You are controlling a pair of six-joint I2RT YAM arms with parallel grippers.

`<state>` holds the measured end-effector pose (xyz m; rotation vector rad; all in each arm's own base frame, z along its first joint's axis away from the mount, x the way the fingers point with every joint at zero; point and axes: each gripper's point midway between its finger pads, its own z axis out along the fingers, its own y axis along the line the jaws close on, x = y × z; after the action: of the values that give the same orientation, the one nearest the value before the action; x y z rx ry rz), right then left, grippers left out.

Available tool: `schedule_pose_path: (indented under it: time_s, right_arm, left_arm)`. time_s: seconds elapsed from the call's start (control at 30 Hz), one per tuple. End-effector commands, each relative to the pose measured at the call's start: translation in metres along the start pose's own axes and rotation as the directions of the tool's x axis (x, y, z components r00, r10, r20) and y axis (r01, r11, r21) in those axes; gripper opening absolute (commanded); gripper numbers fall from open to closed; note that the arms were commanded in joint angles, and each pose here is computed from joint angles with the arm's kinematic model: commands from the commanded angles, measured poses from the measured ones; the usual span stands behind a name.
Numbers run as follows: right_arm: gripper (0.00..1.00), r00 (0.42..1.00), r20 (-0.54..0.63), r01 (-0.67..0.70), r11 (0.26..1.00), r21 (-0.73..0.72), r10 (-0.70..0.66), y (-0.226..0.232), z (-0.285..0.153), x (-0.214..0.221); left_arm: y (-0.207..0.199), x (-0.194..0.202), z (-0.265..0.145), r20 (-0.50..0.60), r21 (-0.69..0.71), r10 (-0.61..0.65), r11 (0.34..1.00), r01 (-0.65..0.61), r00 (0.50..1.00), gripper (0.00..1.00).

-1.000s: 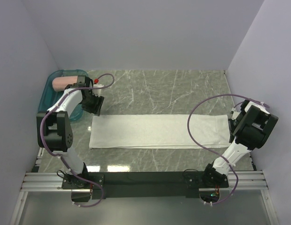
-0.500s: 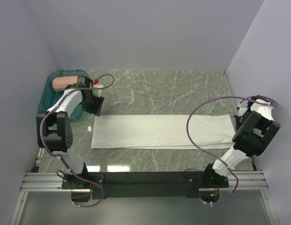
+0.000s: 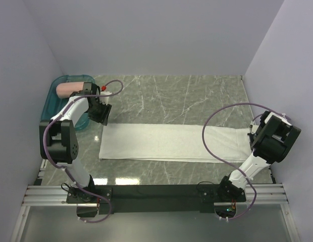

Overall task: Roll the towels
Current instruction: Fold the towel

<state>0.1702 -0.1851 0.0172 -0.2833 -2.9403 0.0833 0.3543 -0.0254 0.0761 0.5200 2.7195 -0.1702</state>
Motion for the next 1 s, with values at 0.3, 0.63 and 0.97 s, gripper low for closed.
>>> schedule_pose_path:
  time_s: [0.3, 0.63, 0.97]
  right_arm:
    - [0.0, 0.999, 0.055, -0.006, 0.997, 0.076, 0.001, -0.02, 0.0, -0.019]
    - [0.0, 0.997, 0.052, 0.048, 0.998, 0.034, -0.05, -0.005, -0.002, -0.016]
    - [0.43, 0.961, 0.275, 0.056, 0.996, -0.076, -0.033, 0.013, -0.077, -0.062]
  left_arm:
    - [0.008, -0.01, 0.037, -0.022, 0.012, -0.031, 0.999, 0.031, 0.999, 0.38]
    - [0.024, -0.018, 0.081, -0.067, -0.092, -0.067, 0.994, 0.061, 0.995, 0.15]
    - [0.04, -0.103, 0.072, 0.074, -0.088, -0.097, 0.991, 0.104, 0.992, 0.29]
